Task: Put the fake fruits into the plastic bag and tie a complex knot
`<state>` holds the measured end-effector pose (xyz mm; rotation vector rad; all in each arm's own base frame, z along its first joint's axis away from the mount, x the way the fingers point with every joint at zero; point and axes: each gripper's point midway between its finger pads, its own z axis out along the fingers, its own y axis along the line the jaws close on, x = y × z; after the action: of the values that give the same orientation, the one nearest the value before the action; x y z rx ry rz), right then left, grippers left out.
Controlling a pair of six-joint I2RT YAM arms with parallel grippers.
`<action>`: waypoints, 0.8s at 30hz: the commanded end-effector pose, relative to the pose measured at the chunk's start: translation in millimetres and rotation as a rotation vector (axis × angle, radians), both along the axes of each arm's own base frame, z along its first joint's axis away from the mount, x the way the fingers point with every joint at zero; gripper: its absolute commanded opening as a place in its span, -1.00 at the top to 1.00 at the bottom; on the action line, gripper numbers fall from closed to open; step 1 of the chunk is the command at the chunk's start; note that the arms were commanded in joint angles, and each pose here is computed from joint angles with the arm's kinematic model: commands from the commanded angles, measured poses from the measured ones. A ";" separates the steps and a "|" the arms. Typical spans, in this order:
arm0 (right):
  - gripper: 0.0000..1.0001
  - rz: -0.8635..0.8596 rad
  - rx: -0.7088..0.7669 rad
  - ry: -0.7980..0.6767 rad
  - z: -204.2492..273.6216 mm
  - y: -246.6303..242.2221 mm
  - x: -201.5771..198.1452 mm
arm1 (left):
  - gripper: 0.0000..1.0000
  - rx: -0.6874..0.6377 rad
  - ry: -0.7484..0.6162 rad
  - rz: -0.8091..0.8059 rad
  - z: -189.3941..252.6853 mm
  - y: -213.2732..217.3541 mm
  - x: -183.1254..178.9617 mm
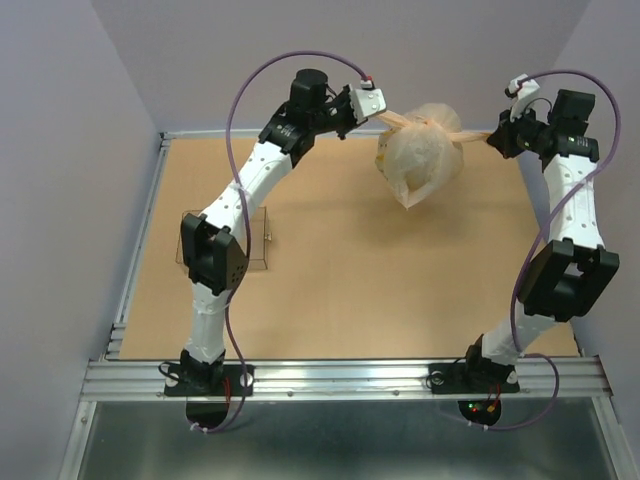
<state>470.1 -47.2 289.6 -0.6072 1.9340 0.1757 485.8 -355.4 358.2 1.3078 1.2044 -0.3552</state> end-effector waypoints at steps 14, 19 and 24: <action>0.96 -0.199 0.104 0.232 -141.1 -47.4 76.1 | 0.51 -0.064 0.162 0.362 -151.0 -21.9 100.1; -0.61 -0.191 0.195 0.154 -86.6 -35.6 81.7 | -0.97 -0.072 0.120 0.481 -100.0 5.7 94.9; -1.00 -0.225 0.261 0.003 13.2 -27.2 69.6 | -0.97 -0.010 0.153 0.586 -55.4 50.3 66.3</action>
<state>536.5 -79.3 153.6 -0.2213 2.2248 0.3453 573.7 -347.1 158.0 1.0323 1.7461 -0.1225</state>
